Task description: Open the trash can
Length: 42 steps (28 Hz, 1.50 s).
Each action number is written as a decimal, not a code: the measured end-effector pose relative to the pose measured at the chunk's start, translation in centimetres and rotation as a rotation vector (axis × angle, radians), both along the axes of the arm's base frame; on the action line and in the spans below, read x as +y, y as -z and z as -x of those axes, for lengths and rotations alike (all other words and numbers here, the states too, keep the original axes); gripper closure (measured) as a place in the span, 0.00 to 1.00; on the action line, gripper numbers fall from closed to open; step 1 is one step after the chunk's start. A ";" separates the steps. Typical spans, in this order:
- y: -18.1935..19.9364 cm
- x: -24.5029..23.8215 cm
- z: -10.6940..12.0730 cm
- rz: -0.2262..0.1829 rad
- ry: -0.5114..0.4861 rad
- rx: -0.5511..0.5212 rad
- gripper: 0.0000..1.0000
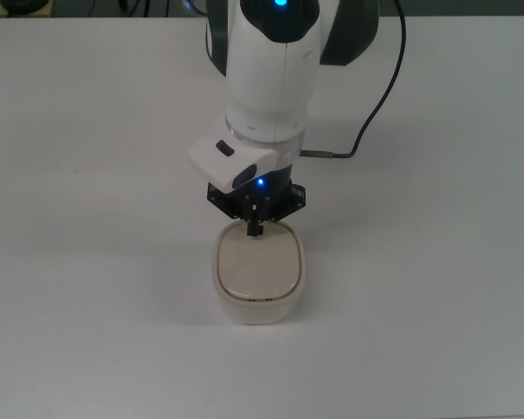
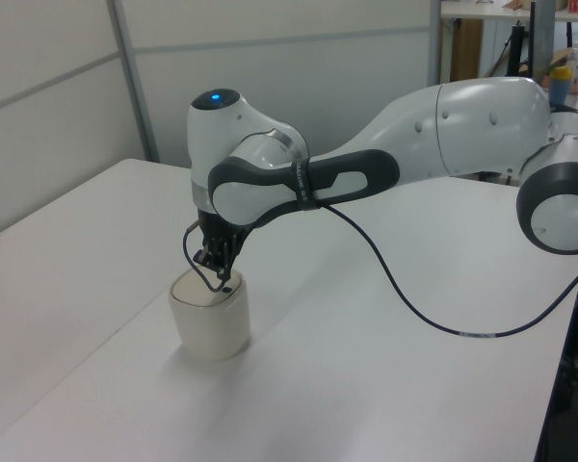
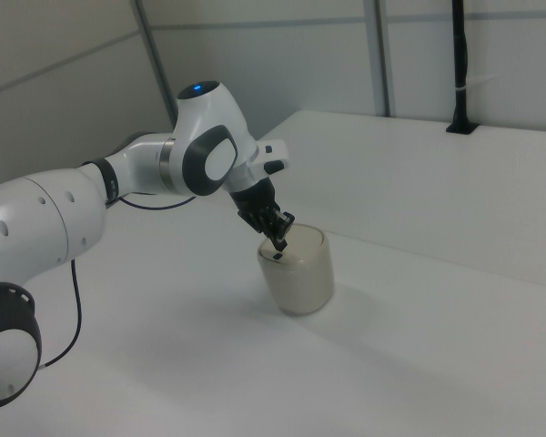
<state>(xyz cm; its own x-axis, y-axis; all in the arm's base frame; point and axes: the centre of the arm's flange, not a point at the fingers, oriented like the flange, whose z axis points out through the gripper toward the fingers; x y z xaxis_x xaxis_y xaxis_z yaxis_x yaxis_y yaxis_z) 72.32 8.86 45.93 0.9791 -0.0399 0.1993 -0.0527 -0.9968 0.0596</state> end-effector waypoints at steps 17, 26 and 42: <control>1.7 0.9 -0.2 0.035 -0.023 0.018 0.99; -0.5 0.7 -0.1 0.016 -0.001 -0.016 0.99; -12.8 -7.0 5.4 -0.043 0.118 0.011 0.72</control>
<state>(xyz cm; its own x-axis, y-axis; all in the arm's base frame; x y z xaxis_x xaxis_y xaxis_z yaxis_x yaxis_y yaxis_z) 66.95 1.90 58.76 0.9691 -0.1637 0.1844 -0.1698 -0.9853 0.0180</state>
